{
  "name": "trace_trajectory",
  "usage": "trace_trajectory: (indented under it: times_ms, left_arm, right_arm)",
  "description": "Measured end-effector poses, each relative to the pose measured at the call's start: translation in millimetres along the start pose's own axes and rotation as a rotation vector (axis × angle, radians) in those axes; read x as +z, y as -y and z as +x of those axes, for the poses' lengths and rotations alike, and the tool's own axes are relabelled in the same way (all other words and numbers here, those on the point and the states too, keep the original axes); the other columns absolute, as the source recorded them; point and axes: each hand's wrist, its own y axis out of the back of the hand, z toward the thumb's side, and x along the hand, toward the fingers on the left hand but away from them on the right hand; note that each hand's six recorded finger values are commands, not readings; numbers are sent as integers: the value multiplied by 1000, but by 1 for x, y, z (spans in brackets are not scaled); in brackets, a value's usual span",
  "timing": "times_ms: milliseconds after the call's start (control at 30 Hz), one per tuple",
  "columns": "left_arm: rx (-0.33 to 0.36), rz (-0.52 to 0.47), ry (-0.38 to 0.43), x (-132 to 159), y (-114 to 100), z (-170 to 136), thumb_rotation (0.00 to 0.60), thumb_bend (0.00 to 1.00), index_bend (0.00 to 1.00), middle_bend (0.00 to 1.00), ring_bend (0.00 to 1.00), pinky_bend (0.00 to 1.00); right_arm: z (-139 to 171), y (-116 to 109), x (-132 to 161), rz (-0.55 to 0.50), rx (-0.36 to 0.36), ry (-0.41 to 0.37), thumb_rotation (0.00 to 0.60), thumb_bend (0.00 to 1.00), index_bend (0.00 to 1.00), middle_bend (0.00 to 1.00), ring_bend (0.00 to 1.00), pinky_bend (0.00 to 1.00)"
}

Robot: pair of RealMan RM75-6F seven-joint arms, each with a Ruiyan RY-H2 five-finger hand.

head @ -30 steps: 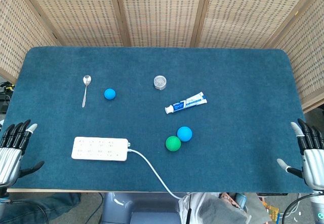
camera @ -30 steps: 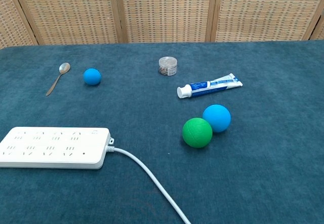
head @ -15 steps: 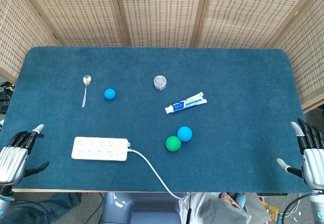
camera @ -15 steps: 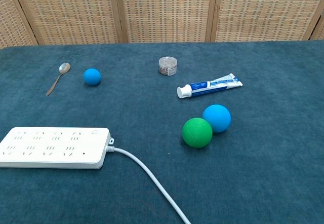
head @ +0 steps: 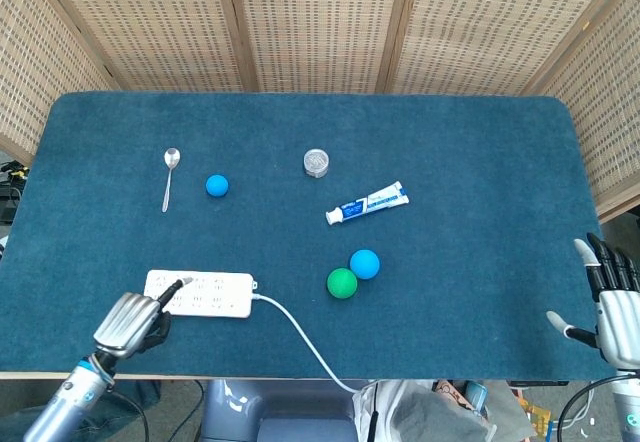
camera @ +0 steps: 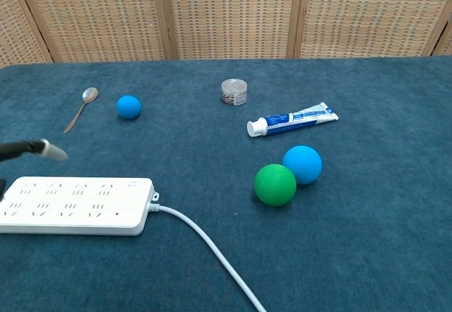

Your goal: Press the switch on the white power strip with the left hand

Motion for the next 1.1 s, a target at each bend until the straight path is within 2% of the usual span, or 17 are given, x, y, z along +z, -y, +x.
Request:
trace_trajectory:
  times_ms: [167, 467, 700, 1100]
  left_arm:
    - [-79, 15, -11, 18, 15, 21, 600, 1000, 202, 1000, 1000, 1000]
    - [-131, 34, -22, 44, 28, 48, 600, 1000, 206, 1000, 1000, 1000]
    - [-131, 51, -24, 49, 30, 55, 600, 1000, 223, 1000, 1000, 1000]
    - [-120, 60, -60, 40, 25, 52, 600, 1000, 227, 1000, 1000, 1000]
  right_arm:
    - [-1, 1, -2, -5, 7, 7, 600, 0, 0, 0, 0, 0]
    - [-3, 2, -7, -11, 22, 19, 600, 0, 0, 0, 0, 0]
    - [-3, 1, -8, -13, 24, 23, 600, 0, 0, 0, 0, 0]
    - [-3, 2, -8, -13, 30, 26, 600, 0, 0, 0, 0, 0]
